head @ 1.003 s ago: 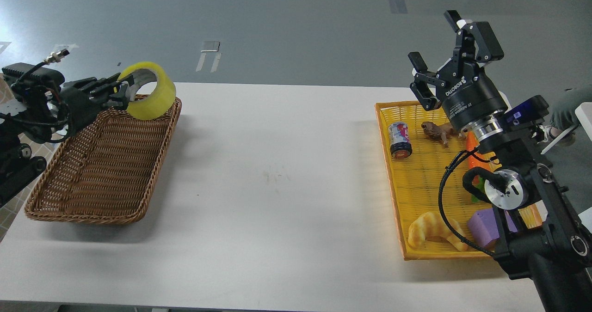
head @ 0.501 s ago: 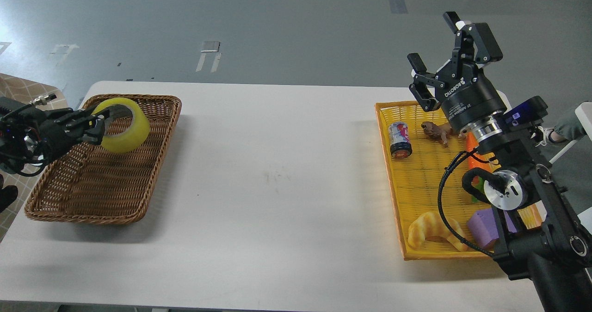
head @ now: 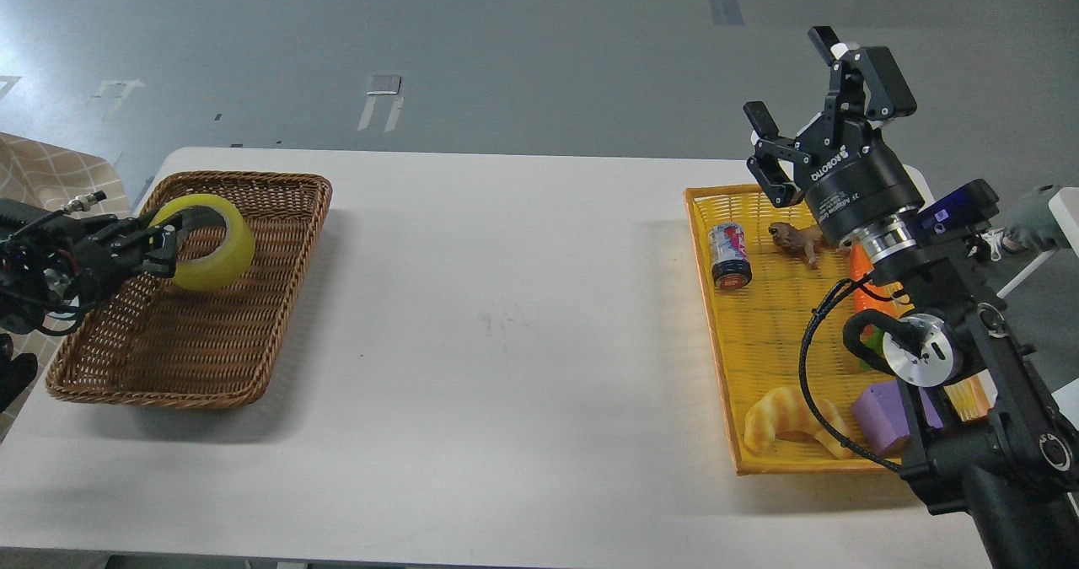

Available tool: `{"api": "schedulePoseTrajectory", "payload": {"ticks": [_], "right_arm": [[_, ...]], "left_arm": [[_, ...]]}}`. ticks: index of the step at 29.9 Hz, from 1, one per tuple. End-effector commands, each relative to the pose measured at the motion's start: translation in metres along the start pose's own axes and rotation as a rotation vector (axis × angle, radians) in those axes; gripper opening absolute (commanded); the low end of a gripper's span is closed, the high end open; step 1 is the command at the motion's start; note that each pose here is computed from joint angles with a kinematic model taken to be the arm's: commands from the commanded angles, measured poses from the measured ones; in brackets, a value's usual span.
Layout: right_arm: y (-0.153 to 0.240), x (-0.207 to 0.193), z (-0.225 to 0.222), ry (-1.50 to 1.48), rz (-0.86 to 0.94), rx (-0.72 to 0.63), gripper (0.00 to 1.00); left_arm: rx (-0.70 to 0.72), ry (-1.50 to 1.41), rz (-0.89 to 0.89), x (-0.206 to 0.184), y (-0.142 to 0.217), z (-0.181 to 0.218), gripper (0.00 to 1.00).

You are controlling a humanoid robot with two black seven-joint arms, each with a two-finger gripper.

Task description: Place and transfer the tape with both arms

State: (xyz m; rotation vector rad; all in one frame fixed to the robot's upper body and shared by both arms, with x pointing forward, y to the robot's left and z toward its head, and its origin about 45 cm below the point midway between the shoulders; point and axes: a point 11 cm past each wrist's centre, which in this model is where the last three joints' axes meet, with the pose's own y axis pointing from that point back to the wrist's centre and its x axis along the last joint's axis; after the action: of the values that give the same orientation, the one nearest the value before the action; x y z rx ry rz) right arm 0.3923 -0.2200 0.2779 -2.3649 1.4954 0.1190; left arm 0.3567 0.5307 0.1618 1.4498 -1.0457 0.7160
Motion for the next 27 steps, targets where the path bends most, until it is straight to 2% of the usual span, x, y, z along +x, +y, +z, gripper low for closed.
{"api": "schedulePoseTrajectory", "payload": {"ticks": [1,7,10,15,21,27], "right_arm": [[0.0,0.0,0.001,-0.001,0.0,-0.002,0.99],[0.003,0.002,0.003,-0.003,0.006,-0.008,0.99],[0.005,0.002,0.005,-0.006,0.007,-0.011,0.99],[0.007,0.003,0.005,-0.005,0.01,-0.012,0.99],[0.005,0.002,0.002,-0.002,0.009,-0.004,0.99],[0.006,0.007,0.001,0.015,0.014,-0.013,0.99]], "left_arm": [[0.004,-0.002,-0.003,0.0,0.001,-0.002,0.41],[0.012,-0.001,-0.005,0.0,0.003,-0.005,0.73],[0.007,0.003,-0.004,0.0,0.001,-0.003,0.96],[0.034,0.103,0.056,0.01,-0.003,-0.003,0.97],[0.006,0.23,0.1,0.009,-0.02,0.025,0.97],[-0.041,0.343,0.187,0.036,-0.045,0.058,0.97]]}}
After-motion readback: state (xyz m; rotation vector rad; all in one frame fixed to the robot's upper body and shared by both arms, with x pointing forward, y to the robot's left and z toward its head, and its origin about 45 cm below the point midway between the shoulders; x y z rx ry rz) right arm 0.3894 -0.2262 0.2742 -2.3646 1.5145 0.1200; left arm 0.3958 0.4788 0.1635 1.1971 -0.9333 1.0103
